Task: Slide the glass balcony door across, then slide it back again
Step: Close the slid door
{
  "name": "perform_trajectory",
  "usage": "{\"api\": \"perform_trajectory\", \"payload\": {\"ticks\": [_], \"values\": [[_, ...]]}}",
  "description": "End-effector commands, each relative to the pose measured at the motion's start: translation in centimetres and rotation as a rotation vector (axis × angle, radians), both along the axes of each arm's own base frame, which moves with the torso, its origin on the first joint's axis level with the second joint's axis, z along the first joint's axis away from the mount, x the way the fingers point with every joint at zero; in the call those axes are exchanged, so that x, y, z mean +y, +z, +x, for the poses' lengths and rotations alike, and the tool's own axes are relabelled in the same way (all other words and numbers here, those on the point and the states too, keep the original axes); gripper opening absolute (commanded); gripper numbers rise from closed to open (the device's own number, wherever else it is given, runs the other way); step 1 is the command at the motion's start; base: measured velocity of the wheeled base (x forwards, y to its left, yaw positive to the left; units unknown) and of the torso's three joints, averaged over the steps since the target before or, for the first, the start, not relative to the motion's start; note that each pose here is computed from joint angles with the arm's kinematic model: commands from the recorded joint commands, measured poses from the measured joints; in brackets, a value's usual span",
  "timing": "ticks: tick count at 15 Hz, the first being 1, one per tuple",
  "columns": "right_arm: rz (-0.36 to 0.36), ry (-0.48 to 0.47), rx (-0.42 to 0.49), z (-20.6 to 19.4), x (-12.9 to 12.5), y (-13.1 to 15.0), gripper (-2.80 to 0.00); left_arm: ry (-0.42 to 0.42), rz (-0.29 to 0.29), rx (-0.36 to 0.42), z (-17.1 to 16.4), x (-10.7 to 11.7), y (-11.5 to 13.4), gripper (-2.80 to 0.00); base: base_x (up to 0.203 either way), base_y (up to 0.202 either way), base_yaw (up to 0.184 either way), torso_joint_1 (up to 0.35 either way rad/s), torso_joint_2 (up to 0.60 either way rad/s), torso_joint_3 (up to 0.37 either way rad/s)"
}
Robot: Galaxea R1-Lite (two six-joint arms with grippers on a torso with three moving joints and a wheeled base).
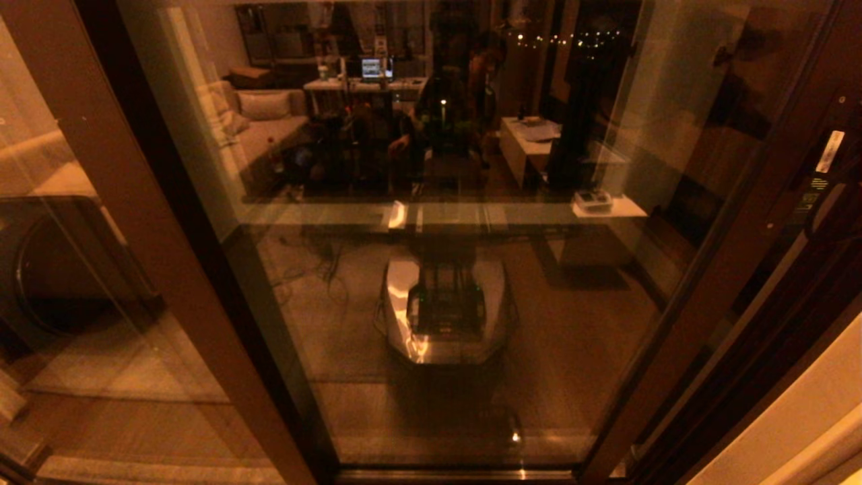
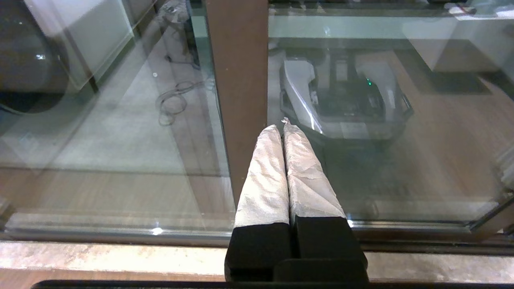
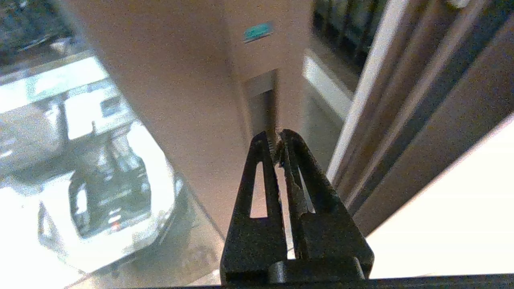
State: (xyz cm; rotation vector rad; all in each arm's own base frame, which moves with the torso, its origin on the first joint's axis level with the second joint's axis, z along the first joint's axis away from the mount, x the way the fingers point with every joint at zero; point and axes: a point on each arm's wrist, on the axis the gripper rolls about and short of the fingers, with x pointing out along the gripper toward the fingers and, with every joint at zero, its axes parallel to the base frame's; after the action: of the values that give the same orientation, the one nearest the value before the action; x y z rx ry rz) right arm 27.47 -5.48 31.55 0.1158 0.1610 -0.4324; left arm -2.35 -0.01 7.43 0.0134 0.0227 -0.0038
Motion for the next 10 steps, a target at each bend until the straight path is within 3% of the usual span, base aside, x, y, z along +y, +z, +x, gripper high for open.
{"api": "perform_trajectory", "payload": {"ticks": [1,10], "values": [[0.006,0.017,0.006,0.2,0.0,-0.2,-2.8,0.0,0.0,-0.002,0.0,0.0,0.0,-2.8,0.0,0.0,0.0,0.0,0.0,0.0],[0.021,0.024,0.055,2.5,-0.5,-1.8,-2.8,0.001,0.0,-0.001,0.0,0.0,0.0,-2.8,0.0,0.0,0.0,0.0,0.0,0.0]]}}
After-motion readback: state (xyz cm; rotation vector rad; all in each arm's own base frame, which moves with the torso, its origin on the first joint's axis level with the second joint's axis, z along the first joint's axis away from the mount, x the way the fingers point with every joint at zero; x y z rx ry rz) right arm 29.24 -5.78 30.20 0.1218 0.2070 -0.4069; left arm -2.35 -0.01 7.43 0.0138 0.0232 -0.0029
